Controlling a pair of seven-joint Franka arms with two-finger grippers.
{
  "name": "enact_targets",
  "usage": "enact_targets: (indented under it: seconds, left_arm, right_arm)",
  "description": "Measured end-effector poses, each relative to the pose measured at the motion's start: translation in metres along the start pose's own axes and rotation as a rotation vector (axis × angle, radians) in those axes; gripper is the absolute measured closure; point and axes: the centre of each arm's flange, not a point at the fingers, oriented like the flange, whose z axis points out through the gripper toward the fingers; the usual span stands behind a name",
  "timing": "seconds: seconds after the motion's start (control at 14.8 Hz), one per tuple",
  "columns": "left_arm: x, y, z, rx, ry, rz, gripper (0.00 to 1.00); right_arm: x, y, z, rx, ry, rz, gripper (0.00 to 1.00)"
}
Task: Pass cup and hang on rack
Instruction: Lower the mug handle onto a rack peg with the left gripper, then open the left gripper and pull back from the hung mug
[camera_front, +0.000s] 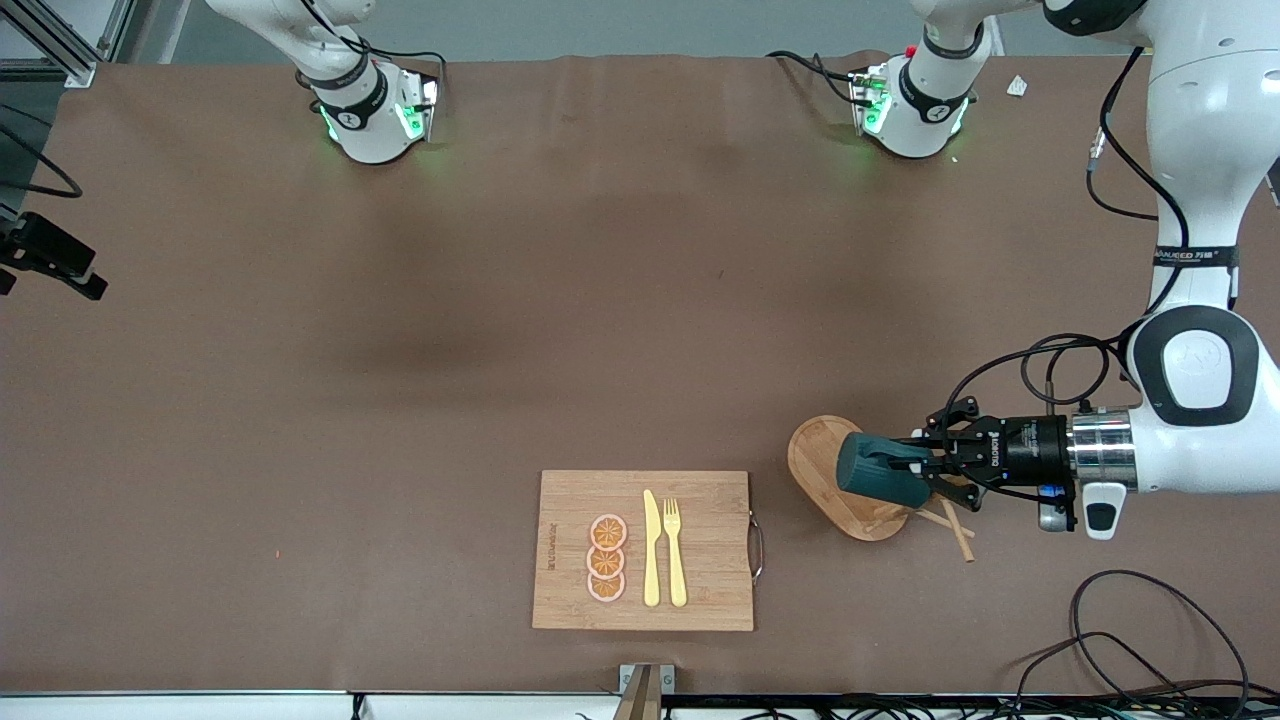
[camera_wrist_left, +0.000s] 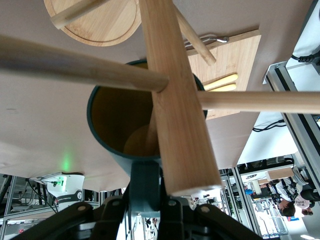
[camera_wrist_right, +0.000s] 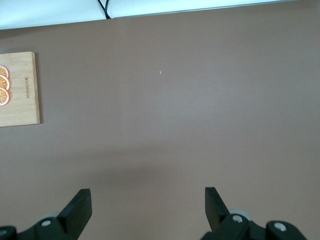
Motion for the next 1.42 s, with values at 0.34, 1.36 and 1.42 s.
enact_targets:
  seconds: [0.34,1.36,1.42]
  left_arm:
    - [0.0017,-0.0002,-0.0001,0.000,-0.001,-0.002,0.79]
    - [0.0077,-0.0007,-0.0016,-0.006,0.002,-0.009,0.64]
    - [0.0070,-0.0001,-0.0022,-0.008,0.002,-0.006,0.52]
  right_arm:
    - [0.0011,0.0084,-0.0096,-0.001,0.020,0.015,0.00]
    - [0.0029,0.0073,-0.0062,0.001,0.015,0.014,0.00]
    - [0.0029,0.0073,-0.0063,0.001,0.015,0.014,0.00]
